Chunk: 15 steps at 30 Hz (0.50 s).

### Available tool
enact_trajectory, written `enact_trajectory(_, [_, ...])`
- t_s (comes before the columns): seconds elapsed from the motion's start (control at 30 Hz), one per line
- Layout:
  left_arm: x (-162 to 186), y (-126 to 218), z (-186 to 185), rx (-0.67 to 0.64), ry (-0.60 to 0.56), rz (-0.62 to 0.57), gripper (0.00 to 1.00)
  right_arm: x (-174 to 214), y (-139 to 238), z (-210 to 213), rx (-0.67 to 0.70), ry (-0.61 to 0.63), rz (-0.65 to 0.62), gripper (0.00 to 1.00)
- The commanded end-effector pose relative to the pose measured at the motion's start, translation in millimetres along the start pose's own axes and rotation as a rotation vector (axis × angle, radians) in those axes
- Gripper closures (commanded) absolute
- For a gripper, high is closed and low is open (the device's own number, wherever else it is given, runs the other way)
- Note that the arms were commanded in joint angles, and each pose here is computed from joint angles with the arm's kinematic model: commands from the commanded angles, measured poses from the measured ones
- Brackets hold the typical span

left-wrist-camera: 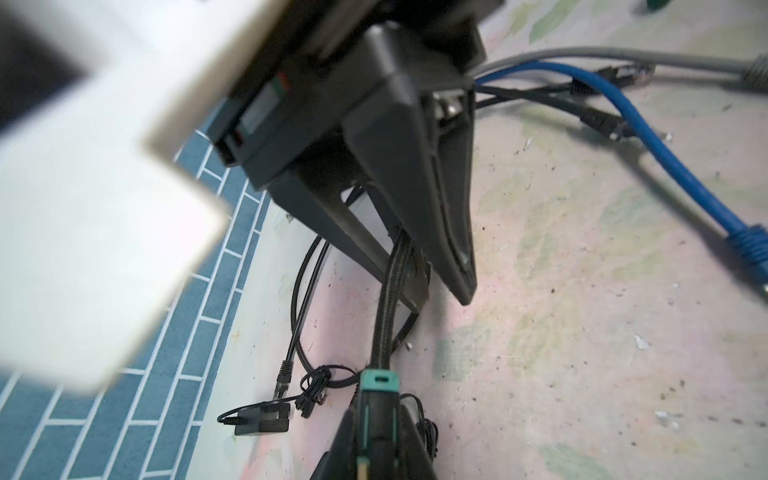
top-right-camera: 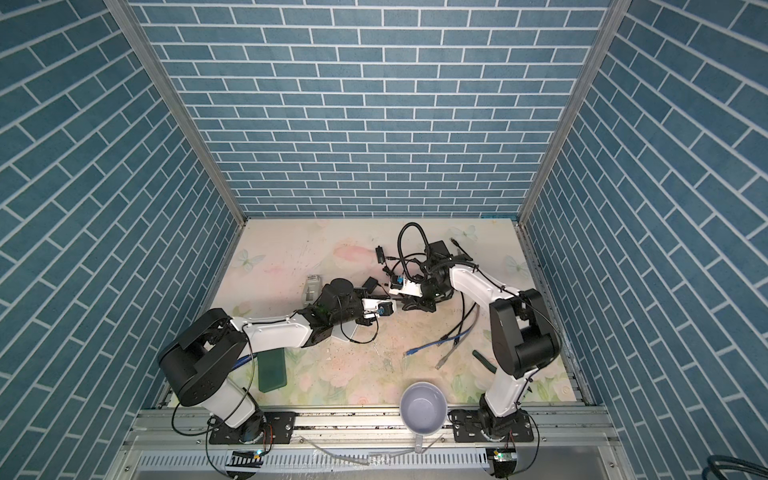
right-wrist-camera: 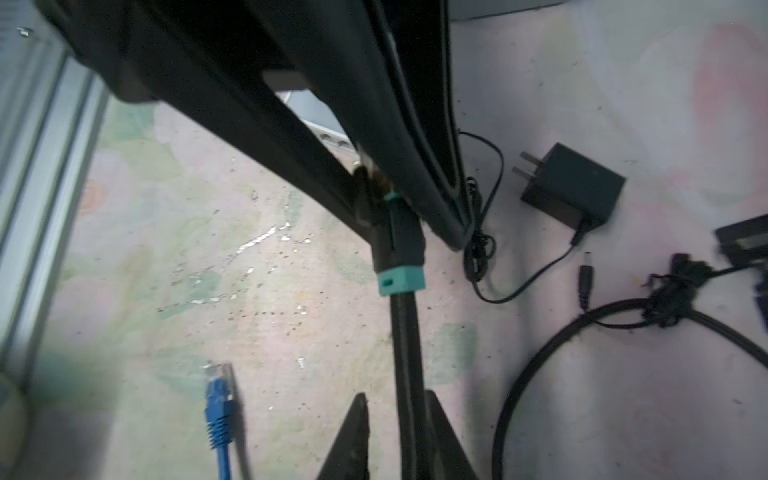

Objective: Insert the plug into the switch port

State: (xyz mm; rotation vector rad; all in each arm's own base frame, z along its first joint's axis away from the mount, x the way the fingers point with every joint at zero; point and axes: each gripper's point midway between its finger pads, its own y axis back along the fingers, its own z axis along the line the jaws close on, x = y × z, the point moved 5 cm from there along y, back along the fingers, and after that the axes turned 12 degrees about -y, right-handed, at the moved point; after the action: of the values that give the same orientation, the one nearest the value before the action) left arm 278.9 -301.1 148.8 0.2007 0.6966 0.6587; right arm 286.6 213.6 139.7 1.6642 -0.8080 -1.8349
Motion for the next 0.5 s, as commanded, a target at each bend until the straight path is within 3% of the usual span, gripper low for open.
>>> enact_trajectory(0.0, [-9.5,8.9,10.3,-0.043,0.103,-0.063,0.9,-14.5,0.5,-16.8,0.174,0.06,-0.145,0.75])
enact_trajectory(0.17, [-12.2,11.3,1.6,0.02,0.144,-0.083,0.89,-13.8,2.4,-16.8,0.329,0.106,-0.258,0.71])
enact_trajectory(0.47, [-11.0,10.1,-7.1,0.067,0.174,-0.087,0.89,-22.5,6.4,2.4,0.419,0.247,-0.392,0.66])
